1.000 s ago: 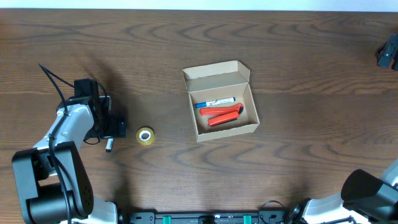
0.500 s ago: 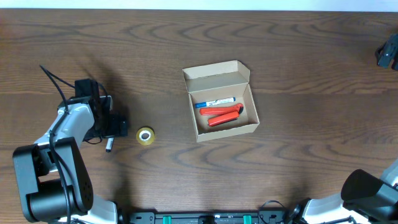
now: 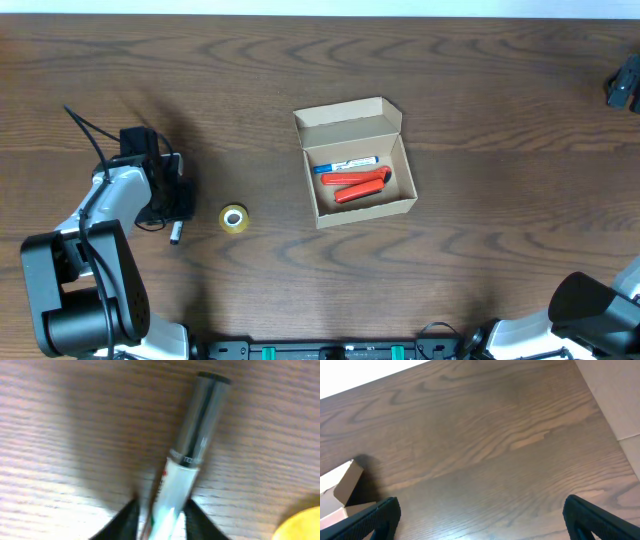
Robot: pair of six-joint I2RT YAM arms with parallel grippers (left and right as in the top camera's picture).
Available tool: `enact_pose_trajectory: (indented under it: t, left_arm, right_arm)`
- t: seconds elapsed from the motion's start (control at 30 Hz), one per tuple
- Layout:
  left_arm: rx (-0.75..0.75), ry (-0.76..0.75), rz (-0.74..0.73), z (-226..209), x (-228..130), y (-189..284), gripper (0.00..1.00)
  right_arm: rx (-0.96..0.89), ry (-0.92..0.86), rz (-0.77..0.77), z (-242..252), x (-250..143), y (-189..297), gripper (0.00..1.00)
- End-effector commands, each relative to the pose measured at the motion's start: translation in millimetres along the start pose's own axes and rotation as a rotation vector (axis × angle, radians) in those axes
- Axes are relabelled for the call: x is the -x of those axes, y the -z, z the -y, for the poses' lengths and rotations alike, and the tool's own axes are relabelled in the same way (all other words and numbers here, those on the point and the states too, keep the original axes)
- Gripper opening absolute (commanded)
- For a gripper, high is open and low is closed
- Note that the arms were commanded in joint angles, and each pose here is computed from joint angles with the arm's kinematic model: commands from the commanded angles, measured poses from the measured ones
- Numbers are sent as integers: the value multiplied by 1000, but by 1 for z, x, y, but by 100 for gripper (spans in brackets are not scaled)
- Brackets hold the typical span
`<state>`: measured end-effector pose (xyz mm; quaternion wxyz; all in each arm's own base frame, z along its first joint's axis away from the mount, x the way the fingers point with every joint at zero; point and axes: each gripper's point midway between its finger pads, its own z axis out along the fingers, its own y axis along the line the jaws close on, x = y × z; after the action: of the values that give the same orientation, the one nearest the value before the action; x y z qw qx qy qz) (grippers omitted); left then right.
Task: Pack container
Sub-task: 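Grasp the white marker with the left gripper and lift it, then carry the white marker over the box, lower it inside, and release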
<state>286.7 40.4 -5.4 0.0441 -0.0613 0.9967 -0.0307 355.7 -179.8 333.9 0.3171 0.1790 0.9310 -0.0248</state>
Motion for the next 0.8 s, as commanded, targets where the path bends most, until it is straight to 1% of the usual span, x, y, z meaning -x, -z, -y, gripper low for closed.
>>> enact_pose_trajectory:
  t: [0.0,0.03,0.1,0.2,0.3,0.37,0.47,0.6,0.7,0.77]
  left_arm:
    - [-99,9,-49,16,-12,-10,12]
    - [-112,13,-48,19,-12,-10,9]
    - [-117,30,-49,20,-12,-10,6]
    - [-125,62,-53,21,-13,-9,6]
    - [-192,58,-50,33,-10,-5,6]
    - [-223,57,-35,38,-3,2,6]
    - [-263,40,-8,46,12,25,6]
    - [-266,-64,73,59,40,76,6]
    - [-264,-218,167,82,62,123,6]
    - [-263,-352,245,106,76,154,6]
  right_arm:
    - [10,-17,-5,-2,-1,-2,99]
    - [10,-17,-5,-2,-1,-2,99]
    - [10,-17,-5,-2,-1,-2,99]
    - [10,-17,-5,-2,-1,-2,99]
    - [10,-17,-5,-2,-1,-2,99]
    - [10,-17,-5,-2,-1,-2,99]
    - [10,-17,-5,-2,-1,-2,99]
    - [10,-17,-5,-2,-1,-2,99]
    - [10,-17,-5,-2,-1,-2,99]
    - [10,-17,-5,-2,-1,-2,99]
